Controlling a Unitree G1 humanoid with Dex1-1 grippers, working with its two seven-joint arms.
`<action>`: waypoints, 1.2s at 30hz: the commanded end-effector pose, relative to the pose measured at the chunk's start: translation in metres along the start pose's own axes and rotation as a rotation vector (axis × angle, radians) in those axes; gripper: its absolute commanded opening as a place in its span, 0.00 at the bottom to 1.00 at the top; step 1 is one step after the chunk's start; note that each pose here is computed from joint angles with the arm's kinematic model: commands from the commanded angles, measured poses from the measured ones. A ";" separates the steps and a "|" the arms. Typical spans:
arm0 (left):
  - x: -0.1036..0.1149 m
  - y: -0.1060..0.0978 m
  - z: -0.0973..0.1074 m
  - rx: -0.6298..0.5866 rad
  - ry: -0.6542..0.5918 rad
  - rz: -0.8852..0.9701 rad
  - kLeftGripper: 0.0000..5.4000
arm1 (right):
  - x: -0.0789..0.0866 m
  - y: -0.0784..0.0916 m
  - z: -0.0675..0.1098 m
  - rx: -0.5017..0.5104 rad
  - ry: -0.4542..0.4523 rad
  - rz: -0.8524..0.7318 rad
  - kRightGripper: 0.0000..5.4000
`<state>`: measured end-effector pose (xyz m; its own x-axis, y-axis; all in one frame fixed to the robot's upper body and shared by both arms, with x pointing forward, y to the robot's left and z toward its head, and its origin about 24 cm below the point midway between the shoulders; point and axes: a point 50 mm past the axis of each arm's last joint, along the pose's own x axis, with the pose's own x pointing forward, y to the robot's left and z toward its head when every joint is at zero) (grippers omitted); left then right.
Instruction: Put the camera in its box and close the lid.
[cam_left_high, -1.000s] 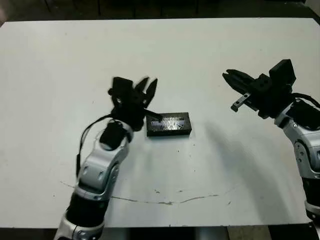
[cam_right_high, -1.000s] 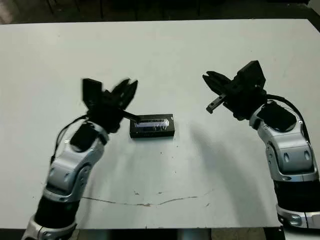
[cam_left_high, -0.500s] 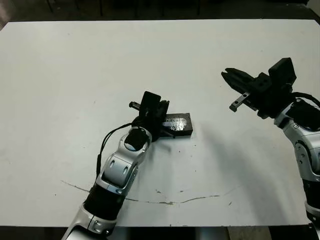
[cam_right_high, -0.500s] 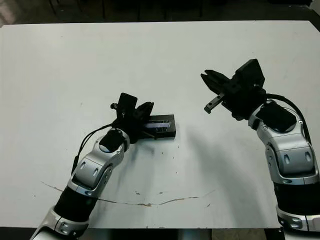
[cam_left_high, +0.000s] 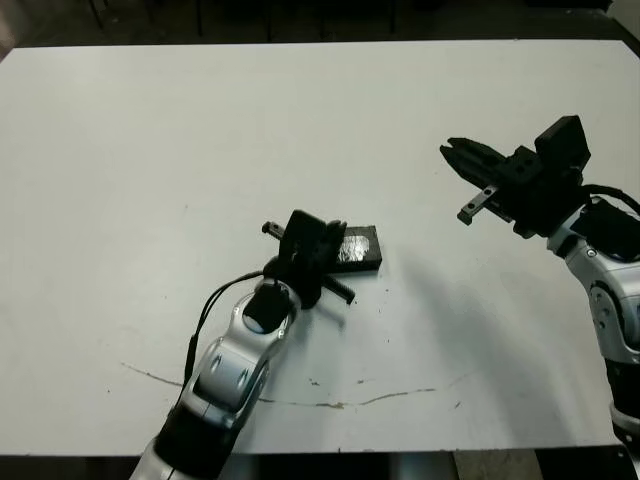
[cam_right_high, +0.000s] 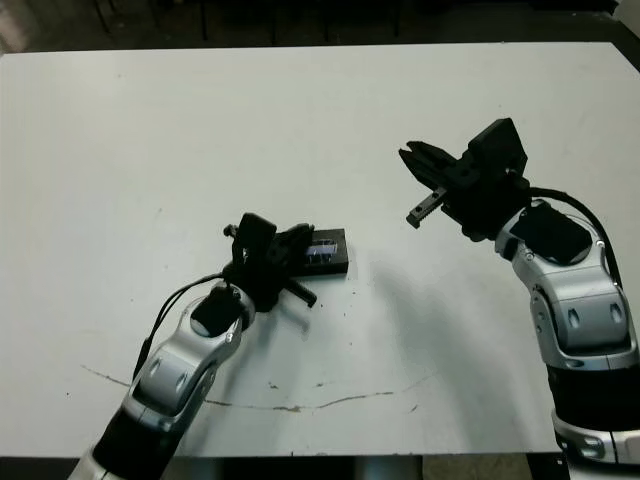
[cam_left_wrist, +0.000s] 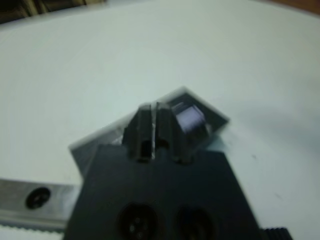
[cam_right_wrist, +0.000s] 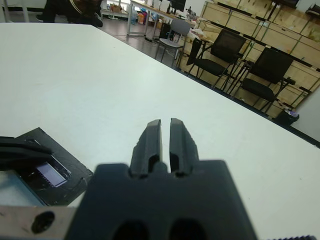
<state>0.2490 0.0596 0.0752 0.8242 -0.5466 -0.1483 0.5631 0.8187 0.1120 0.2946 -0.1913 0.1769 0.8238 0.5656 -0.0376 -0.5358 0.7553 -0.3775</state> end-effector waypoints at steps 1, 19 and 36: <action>-0.015 0.015 -0.003 0.042 -0.027 0.046 0.00 | -0.002 0.003 -0.008 0.025 0.030 0.006 0.00; -0.052 0.129 0.080 0.088 -0.428 0.508 0.00 | 0.010 0.012 -0.011 0.044 -0.083 -0.208 0.00; -0.058 0.162 0.043 -0.069 -0.419 0.776 0.00 | 0.041 0.032 -0.048 -0.166 -0.171 -0.588 0.00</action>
<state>0.2956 0.2120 0.1535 0.9245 0.1360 0.3560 -0.1352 0.9904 -0.0274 0.3191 -0.1593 0.1239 0.9198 0.1338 0.3689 0.0389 0.9044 -0.4249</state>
